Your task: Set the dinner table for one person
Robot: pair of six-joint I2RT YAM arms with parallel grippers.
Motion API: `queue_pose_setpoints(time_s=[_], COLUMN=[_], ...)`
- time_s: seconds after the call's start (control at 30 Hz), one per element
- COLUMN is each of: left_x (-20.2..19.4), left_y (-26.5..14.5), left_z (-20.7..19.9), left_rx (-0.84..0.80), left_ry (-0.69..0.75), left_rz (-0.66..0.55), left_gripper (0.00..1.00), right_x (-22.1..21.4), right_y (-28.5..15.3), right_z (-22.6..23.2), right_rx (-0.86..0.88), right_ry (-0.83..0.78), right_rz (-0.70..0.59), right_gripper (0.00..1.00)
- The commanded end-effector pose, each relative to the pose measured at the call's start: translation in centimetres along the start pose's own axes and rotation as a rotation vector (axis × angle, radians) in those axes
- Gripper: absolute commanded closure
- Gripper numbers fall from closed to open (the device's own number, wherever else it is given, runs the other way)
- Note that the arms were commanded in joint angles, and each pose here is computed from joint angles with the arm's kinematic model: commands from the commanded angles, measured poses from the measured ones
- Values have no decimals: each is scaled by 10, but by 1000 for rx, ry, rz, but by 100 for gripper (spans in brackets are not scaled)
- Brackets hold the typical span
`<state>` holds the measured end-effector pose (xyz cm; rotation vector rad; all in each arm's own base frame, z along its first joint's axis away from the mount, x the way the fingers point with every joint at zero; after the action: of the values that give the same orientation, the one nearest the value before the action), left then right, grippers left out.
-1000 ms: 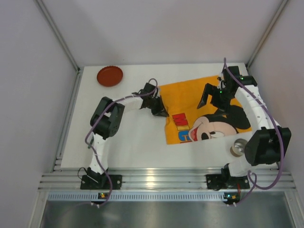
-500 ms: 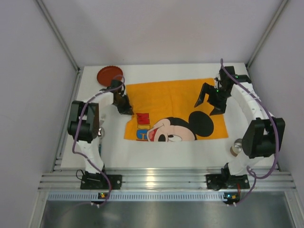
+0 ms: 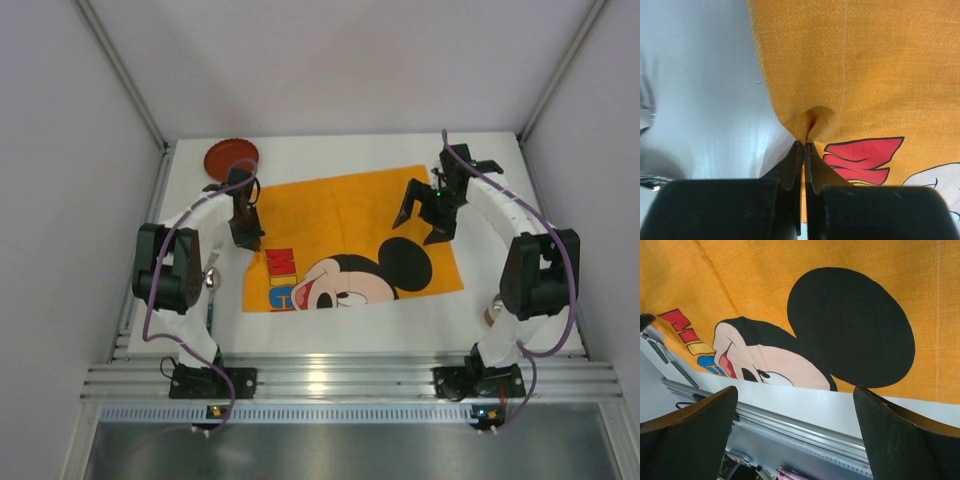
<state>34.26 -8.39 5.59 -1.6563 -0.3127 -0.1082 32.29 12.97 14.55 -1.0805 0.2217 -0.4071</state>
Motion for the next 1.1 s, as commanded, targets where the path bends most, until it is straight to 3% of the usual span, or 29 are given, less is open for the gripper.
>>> queue_pose_setpoints(time_s=[0.0,0.17,0.23,0.27,0.3,0.33,0.43,0.67,0.87,0.97,1.0,1.07], left_x=[26,48,53,59,59,61,70,130,162,169,184,188], left_y=[-17,-16,-11,-10,-11,-12,-24,-78,-67,-50,-52,-44], left_z=[24,35,33,30,29,28,25,27,43,54,73,78], left_rx=[160,213,200,196,194,191,186,186,178,124,99,53], left_ry=[57,65,63,55,50,43,24,-54,-192,-322,-412,-455], left_rz=[-63,-69,-58,-61,-53,-54,-82,-296,-350,-385,-448,-466], left_gripper=[100,100,87,80,66,38,3,3,6,8,8,10], right_x=[5,4,3,3,3,1,1,9,13,16,18,21], right_y=[7,21,27,30,33,40,50,42,37,36,36,37], right_z=[19,27,27,26,24,20,13,24,27,24,22,17], right_rx=[53,58,53,51,47,35,16,42,46,42,41,37], right_ry=[-34,-53,-57,-61,-62,-63,-61,-86,-101,-99,-94,-80], right_rz=[-10,24,41,41,49,65,83,63,75,73,71,76], right_gripper=[0,0,0,0,0,0,0,0,0,0,0,0])
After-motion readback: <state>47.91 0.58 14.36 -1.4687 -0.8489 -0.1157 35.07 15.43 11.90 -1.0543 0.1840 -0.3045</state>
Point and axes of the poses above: each gripper's point midway between its finger pads, its own y axis out along the fingers, its own z axis along the line the jaws close on, x = y × z, the point moved 2 cm from there along -y, back along the fingers, and after that the axes turned 9 degrees about y, right-handed, at the moved point
